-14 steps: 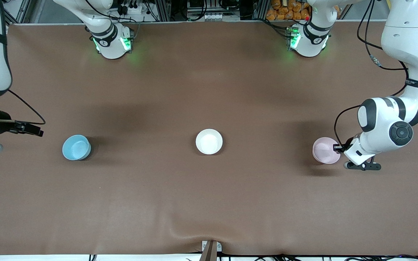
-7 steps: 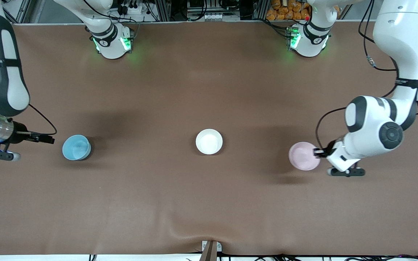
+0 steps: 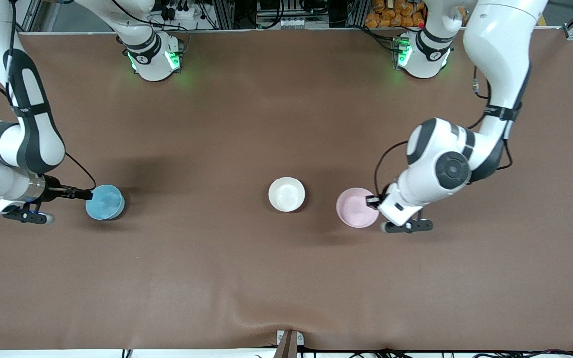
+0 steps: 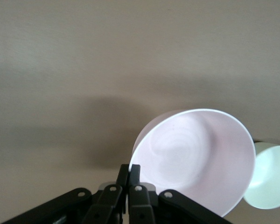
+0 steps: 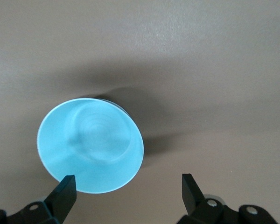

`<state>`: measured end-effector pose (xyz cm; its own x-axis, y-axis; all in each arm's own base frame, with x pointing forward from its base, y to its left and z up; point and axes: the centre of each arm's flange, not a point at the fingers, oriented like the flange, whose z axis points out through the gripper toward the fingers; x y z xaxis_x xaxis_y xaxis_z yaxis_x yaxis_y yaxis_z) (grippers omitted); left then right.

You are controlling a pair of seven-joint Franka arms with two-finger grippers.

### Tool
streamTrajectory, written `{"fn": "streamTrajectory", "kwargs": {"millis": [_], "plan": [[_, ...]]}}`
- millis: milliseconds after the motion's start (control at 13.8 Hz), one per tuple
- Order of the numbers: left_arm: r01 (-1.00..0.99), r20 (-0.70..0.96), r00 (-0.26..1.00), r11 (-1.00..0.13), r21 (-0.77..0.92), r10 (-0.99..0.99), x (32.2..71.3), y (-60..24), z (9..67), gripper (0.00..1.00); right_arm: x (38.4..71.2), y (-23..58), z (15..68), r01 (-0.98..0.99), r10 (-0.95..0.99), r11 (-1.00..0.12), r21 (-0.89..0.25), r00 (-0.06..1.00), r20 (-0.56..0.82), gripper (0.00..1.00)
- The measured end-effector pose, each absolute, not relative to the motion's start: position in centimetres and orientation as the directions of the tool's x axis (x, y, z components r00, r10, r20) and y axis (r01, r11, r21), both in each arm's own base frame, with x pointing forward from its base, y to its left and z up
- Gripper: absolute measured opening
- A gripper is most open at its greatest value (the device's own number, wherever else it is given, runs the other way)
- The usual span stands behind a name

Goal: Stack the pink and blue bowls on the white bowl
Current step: 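Carry the pink bowl onto the white bowl while the right gripper grasps the blue bowl, then release the pink bowl with the left gripper while the right gripper lifts the blue bowl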

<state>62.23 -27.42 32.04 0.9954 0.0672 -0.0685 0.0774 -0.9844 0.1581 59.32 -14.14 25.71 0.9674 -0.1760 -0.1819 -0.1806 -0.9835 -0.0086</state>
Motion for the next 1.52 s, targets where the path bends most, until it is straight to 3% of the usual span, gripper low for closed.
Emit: {"fn": "streamTrajectory", "kwargs": {"millis": [435, 507, 1087, 1522], "plan": [[0.155, -0.123, 0.984, -0.967, 0.204, 0.132, 58.9, -36.7, 33.4, 0.03, 59.0, -14.6, 21.1, -0.189, -0.183, -0.982, -0.006, 0.96, -0.211, 1.0], [0.165, -0.135, 0.981, -0.966, 0.2, 0.14, 58.3, -38.0, 32.8, 0.03, 59.0, -14.7, 20.8, -0.192, -0.187, -0.981, -0.006, 0.959, -0.212, 0.93], [0.159, -0.162, 0.979, -0.967, 0.2, 0.127, 56.2, -43.7, 28.2, 0.03, 58.7, -15.1, 19.8, -0.293, -0.27, -0.953, -0.081, 0.937, -0.221, 0.04], [0.144, -0.136, 0.984, -0.963, 0.229, 0.115, 55.5, -45.5, 26.1, 0.03, 59.4, -15.0, 23.5, -0.285, -0.26, -0.954, -0.095, 0.941, -0.217, 0.02]]}}
